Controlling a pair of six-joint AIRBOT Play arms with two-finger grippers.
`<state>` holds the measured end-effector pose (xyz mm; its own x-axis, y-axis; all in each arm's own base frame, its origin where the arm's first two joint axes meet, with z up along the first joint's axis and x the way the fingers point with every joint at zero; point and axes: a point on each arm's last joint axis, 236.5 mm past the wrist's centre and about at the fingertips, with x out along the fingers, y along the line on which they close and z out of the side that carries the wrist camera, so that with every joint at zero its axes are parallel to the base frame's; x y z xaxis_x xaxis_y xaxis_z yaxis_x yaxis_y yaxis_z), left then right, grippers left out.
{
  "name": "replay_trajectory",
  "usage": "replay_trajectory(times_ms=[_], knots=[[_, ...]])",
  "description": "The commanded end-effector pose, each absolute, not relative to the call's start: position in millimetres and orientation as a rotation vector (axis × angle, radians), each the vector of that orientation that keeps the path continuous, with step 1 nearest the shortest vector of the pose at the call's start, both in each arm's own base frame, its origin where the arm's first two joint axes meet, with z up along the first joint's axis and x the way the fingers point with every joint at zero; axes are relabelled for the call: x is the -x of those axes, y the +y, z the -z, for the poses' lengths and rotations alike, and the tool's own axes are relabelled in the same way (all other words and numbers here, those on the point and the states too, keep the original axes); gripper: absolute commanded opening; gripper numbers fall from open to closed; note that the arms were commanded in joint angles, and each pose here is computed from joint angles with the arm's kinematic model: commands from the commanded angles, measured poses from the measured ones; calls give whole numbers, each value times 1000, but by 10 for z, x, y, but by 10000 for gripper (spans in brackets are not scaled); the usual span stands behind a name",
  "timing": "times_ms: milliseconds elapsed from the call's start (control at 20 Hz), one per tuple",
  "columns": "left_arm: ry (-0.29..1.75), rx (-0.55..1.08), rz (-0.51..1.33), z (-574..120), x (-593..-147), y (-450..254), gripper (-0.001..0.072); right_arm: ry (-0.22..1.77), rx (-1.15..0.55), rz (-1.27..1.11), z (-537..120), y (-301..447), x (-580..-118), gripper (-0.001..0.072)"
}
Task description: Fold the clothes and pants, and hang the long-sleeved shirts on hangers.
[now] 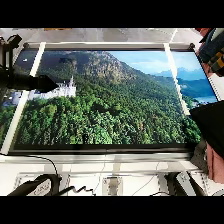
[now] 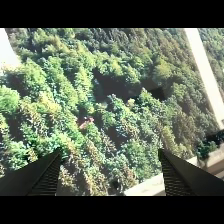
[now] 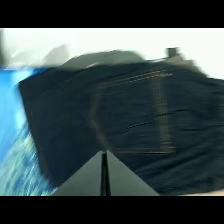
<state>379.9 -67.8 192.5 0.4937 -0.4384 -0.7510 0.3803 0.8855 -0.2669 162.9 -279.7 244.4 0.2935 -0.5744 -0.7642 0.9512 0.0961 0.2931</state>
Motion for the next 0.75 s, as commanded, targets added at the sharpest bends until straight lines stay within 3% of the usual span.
replay_trajectory(times_ms=[0, 250, 500, 700], knots=[[929, 68, 495, -1929, -3799, -673, 703, 614, -797, 838, -2406, -2462, -2468, 30], [929, 69, 496, -1930, -3800, -673, 702, 862, -418, 415, -2126, -1420, -3385, 30], [929, 68, 496, -1929, -3799, -673, 702, 929, 9, 187, -2100, -522, -3646, 29], [929, 68, 496, -1929, -3799, -673, 702, 952, 60, 79, -2067, -95, -3628, 31]])
